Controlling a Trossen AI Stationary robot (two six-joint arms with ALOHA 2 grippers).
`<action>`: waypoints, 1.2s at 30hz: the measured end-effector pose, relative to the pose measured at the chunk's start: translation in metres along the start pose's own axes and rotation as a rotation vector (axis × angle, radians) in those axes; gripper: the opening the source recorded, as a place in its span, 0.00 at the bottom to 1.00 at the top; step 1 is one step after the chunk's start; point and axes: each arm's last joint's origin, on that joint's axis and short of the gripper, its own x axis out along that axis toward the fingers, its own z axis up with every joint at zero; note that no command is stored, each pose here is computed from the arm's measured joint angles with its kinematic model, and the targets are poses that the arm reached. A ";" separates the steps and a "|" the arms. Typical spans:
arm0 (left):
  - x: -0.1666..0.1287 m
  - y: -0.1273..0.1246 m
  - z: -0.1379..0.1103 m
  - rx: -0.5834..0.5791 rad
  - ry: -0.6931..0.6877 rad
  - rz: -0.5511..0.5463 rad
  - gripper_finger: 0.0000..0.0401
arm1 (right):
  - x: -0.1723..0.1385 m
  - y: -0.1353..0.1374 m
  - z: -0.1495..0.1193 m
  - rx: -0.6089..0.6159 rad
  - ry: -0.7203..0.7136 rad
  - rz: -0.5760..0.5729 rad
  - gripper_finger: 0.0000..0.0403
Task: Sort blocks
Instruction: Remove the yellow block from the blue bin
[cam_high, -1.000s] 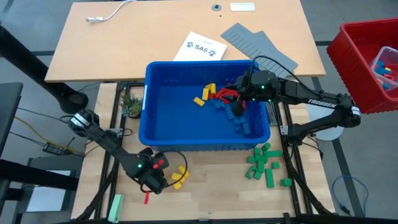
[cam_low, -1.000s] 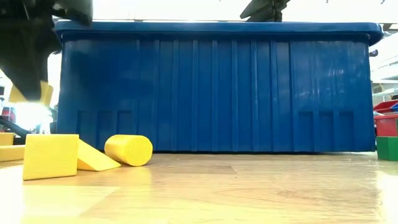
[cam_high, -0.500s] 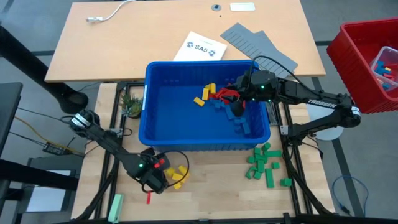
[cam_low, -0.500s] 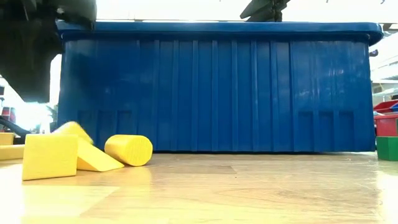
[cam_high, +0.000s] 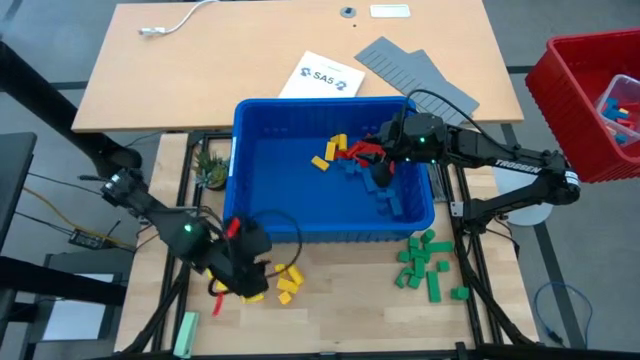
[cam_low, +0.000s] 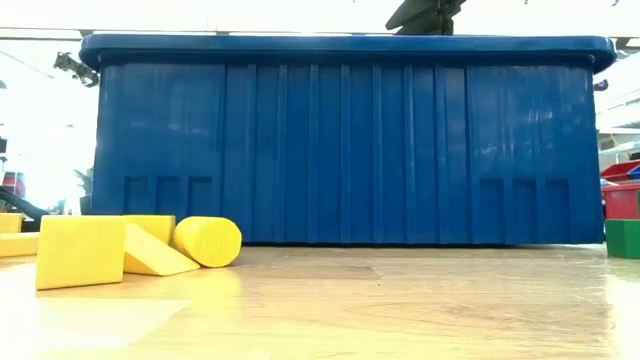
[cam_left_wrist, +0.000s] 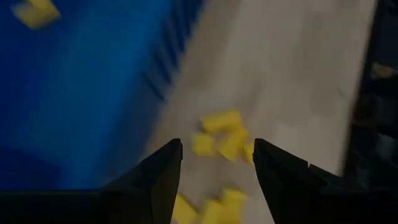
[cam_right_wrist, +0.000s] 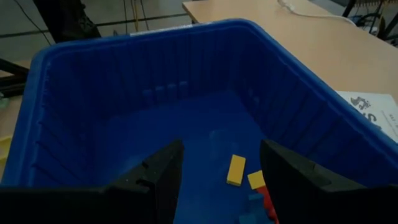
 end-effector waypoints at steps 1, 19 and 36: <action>-0.007 0.004 0.006 0.017 -0.034 0.031 0.52 | 0.000 0.000 0.001 0.001 -0.007 0.000 0.49; -0.015 0.130 0.138 0.103 -0.369 0.291 0.52 | 0.001 -0.013 0.008 -0.060 -0.075 -0.053 0.49; 0.147 0.238 0.186 0.116 -0.072 0.280 0.52 | 0.001 -0.013 -0.008 0.045 0.080 -0.052 0.49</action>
